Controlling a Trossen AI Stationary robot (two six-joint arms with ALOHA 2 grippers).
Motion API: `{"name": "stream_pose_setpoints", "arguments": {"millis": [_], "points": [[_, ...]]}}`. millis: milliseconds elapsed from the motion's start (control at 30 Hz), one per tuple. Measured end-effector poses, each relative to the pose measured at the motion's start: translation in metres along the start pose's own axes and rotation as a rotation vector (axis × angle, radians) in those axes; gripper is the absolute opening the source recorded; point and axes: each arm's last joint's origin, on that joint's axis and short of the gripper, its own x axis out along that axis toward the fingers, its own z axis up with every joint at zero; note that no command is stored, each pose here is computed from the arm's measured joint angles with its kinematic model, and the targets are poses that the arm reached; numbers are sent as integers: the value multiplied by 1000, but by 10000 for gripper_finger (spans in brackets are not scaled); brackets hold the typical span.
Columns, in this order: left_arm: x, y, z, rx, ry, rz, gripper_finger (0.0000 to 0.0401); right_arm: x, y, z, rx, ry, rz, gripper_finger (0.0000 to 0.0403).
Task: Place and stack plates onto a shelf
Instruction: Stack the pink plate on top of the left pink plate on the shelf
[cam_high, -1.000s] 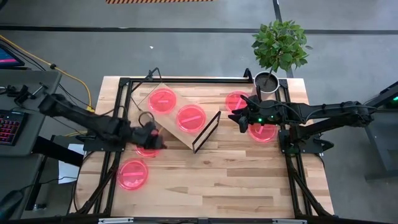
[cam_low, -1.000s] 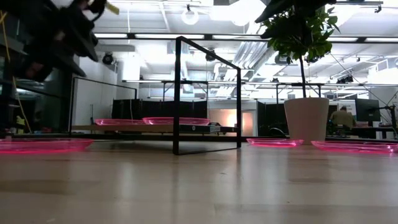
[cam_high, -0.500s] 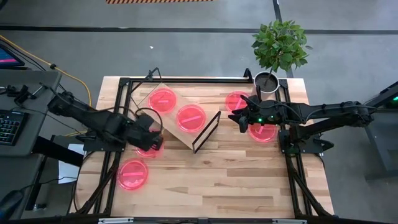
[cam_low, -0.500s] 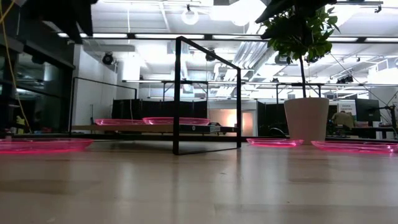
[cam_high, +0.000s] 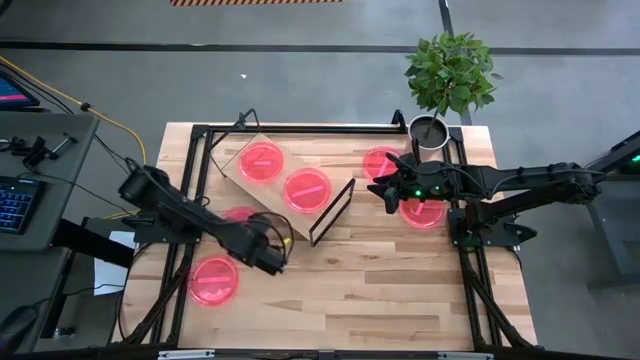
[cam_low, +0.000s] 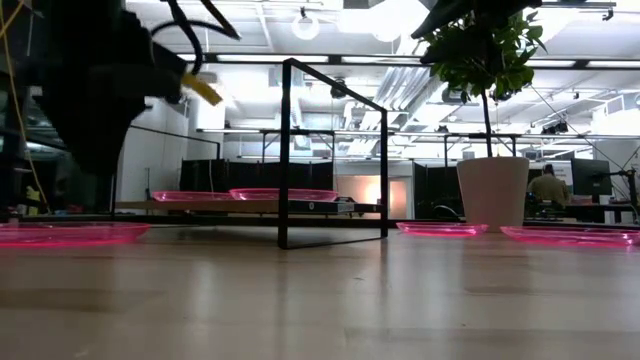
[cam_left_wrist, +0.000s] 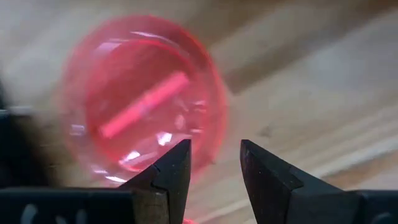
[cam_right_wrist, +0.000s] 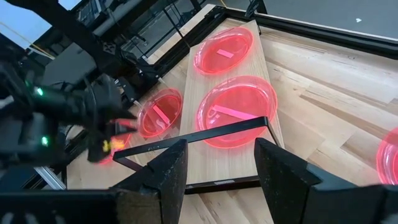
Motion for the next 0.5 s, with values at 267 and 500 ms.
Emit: {"name": "stream_pose_setpoints", "arguments": {"millis": [267, 500], "points": [[19, -12, 5, 60, 17, 33, 129, 0, 0, 0, -2, 1, -1, 170], [28, -26, 12, 127, 44, -53, 129, 0, 0, 0, -9, 2, -2, 170]]}}
